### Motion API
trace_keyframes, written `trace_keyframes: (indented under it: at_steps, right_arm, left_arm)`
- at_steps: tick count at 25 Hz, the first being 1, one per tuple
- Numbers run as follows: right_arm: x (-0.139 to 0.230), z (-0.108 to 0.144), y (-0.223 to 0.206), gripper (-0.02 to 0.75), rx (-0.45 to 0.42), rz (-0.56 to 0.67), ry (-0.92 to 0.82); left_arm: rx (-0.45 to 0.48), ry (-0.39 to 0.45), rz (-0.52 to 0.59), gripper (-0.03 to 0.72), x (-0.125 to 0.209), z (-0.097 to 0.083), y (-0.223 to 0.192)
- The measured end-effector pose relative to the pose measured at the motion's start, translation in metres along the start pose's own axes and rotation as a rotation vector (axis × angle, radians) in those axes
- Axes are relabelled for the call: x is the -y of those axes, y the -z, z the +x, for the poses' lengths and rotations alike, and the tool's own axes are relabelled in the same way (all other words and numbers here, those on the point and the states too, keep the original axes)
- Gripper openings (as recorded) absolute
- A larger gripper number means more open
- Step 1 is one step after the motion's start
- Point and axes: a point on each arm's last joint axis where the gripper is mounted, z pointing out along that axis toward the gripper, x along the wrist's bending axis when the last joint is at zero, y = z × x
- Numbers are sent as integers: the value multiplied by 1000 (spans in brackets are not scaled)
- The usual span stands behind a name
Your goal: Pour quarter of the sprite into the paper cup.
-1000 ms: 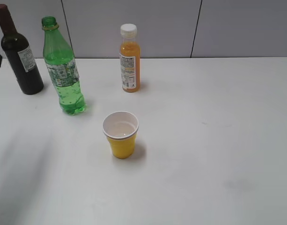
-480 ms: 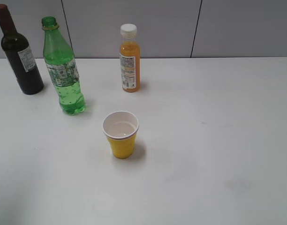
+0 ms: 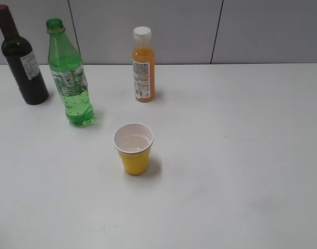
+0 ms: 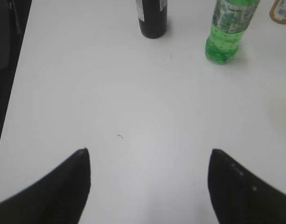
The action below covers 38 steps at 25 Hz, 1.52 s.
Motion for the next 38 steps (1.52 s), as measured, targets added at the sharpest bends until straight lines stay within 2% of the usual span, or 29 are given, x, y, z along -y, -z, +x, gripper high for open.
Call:
trace_keyframes:
  at_steps: [9,14,29,33,38]
  right_arm:
    - [0,0,0,591,0,0,0]
    - [0,0,0,591,0,0,0]
    - [0,0,0,591,0,0,0]
    - [0,0,0,591,0,0,0]
    - [0,0,0,591,0,0,0]
  left_arm:
    - [-36,7,-106,592,54,2,0]
    - [5,32,-132,591,73,-3,-10]
    - [15,33,-390,590,95,-6,16]
    - [16,33,-422,590,100,-6,20]
    - [17,32,-411,589,102,-6,21]
